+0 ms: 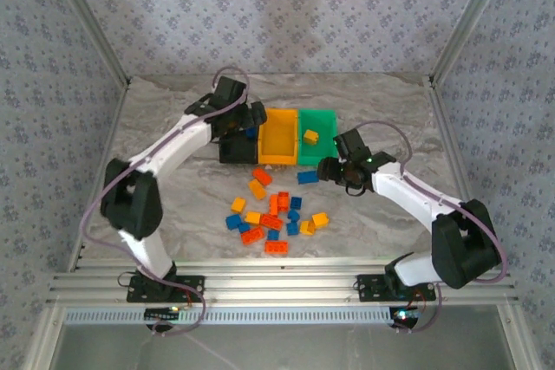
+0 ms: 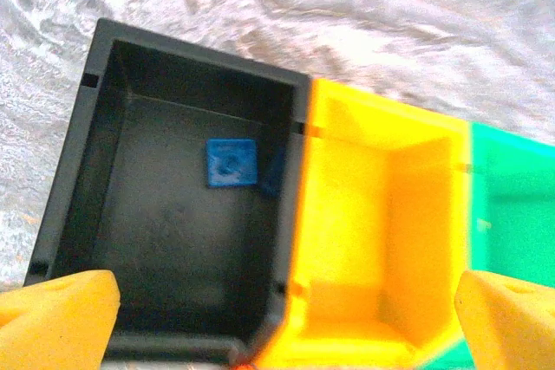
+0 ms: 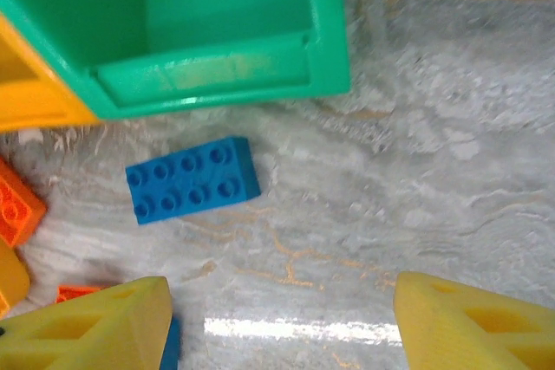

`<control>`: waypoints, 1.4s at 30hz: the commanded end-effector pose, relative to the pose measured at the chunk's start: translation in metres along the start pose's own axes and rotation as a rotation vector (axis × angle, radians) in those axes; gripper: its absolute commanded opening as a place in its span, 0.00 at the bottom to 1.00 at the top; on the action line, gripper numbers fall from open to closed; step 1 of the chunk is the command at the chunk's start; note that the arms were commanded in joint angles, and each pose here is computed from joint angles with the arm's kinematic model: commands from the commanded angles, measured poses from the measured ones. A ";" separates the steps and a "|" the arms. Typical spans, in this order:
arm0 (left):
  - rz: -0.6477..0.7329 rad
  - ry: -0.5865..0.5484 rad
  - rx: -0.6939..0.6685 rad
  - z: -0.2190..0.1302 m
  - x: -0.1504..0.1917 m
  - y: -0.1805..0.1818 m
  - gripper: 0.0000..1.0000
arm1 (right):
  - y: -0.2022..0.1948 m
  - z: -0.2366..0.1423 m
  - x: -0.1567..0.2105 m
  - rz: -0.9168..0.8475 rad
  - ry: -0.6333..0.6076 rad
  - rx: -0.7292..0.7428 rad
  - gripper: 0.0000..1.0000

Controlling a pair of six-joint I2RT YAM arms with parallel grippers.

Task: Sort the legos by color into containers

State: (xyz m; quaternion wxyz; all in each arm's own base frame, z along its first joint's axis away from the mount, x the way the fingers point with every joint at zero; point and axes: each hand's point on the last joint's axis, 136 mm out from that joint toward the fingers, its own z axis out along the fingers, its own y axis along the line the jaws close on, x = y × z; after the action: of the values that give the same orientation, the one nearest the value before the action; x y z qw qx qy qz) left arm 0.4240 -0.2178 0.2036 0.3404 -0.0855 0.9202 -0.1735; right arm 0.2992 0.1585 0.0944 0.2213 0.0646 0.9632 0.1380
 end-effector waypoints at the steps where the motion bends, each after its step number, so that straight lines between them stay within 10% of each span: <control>1: 0.019 -0.066 0.114 -0.046 0.000 -0.022 0.99 | 0.004 -0.001 0.014 -0.050 0.033 -0.014 0.70; 10: 0.036 -0.036 0.146 -0.086 0.084 0.018 1.00 | 0.020 0.010 0.036 -0.145 0.058 -0.034 0.74; 13: 0.010 -0.032 0.110 -0.087 0.110 0.047 0.99 | 0.029 0.019 0.030 -0.143 0.014 -0.059 0.96; 25: -0.061 -0.049 -0.027 -0.093 0.143 0.107 1.00 | 0.040 0.073 0.004 -0.198 -0.022 0.106 0.97; 42: -0.077 -0.055 -0.061 -0.091 0.149 0.119 0.99 | 0.033 0.097 0.010 -0.210 -0.024 0.186 0.70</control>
State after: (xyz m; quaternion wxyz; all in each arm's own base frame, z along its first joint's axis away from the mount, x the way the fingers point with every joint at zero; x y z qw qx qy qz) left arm 0.2483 -0.1328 0.1345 0.3495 -0.1239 0.9138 -0.1659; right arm 0.3342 0.2098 0.0214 0.2399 -0.0150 0.9706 0.0092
